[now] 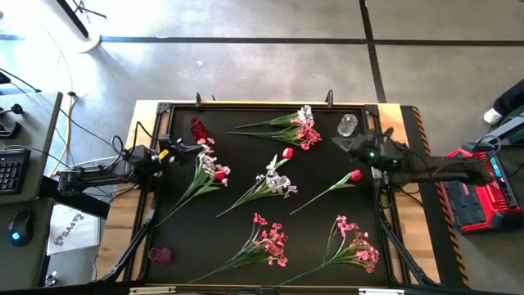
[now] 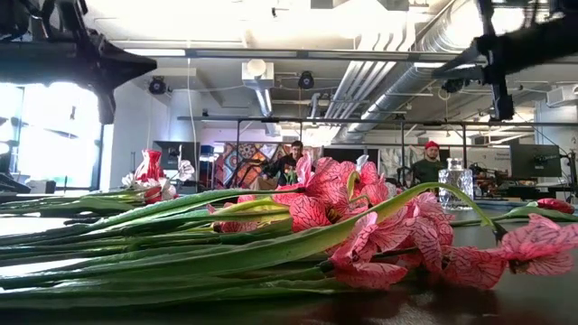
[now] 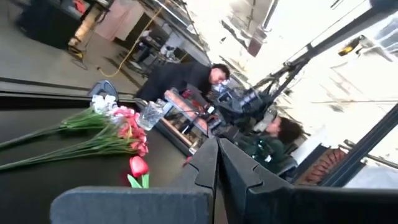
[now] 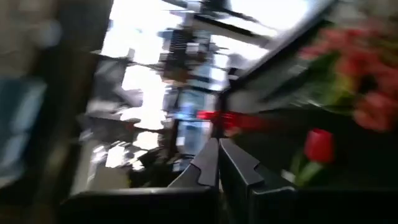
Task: Sort flowers into vase by color
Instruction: Put the right red tulip into the transparent vase
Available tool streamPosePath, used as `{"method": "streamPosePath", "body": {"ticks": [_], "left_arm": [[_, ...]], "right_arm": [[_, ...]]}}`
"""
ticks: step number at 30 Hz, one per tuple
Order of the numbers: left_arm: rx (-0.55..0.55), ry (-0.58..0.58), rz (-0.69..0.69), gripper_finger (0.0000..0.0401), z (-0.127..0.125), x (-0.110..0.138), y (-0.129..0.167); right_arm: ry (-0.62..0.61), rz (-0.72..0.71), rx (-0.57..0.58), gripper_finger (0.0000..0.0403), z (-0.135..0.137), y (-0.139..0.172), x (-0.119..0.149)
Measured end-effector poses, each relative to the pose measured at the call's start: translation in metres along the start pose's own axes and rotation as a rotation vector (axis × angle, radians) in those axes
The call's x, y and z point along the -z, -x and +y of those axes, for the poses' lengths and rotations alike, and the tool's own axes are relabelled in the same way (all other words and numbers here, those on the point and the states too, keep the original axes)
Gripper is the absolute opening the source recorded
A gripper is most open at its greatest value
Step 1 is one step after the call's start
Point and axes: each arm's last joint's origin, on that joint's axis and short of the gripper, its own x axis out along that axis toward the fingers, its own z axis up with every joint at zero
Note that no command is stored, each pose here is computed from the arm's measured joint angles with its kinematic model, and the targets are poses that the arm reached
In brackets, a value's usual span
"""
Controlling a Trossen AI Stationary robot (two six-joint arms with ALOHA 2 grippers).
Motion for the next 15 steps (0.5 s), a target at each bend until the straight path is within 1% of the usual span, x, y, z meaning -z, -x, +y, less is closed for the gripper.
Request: {"method": "streamPosePath", "body": {"ticks": [3, 4, 7, 10, 13, 15], "left_arm": [[-0.008, -0.003, 0.017, 0.0, -0.004, -0.004, -0.003], [-0.014, -0.004, 0.017, 0.0, -0.006, -0.007, -0.004], [-0.03, -0.043, 0.023, 0.0, -0.015, -0.017, -0.01], [-0.057, -0.117, 0.07, 0.0, -0.021, -0.022, -0.019], [-0.109, -0.173, 0.15, 0.0, -0.023, -0.02, -0.029], [-0.131, -0.198, 0.199, 0.0001, -0.021, -0.016, -0.034]], "right_arm": [[-0.153, 0.043, 0.26, 0.0, 0.016, -0.005, 0.001], [-0.176, 0.076, 0.35, 0.0, 0.021, -0.007, 0.003], [-0.157, 0.179, 0.617, 0.0, 0.038, -0.012, 0.007], [-0.119, 0.225, 0.864, 0.0, 0.053, -0.017, 0.01], [-0.101, 0.266, 1.073, 0.0, 0.06, -0.025, 0.017], [-0.122, 0.301, 1.182, 0.0, 0.059, -0.034, 0.024]]}}
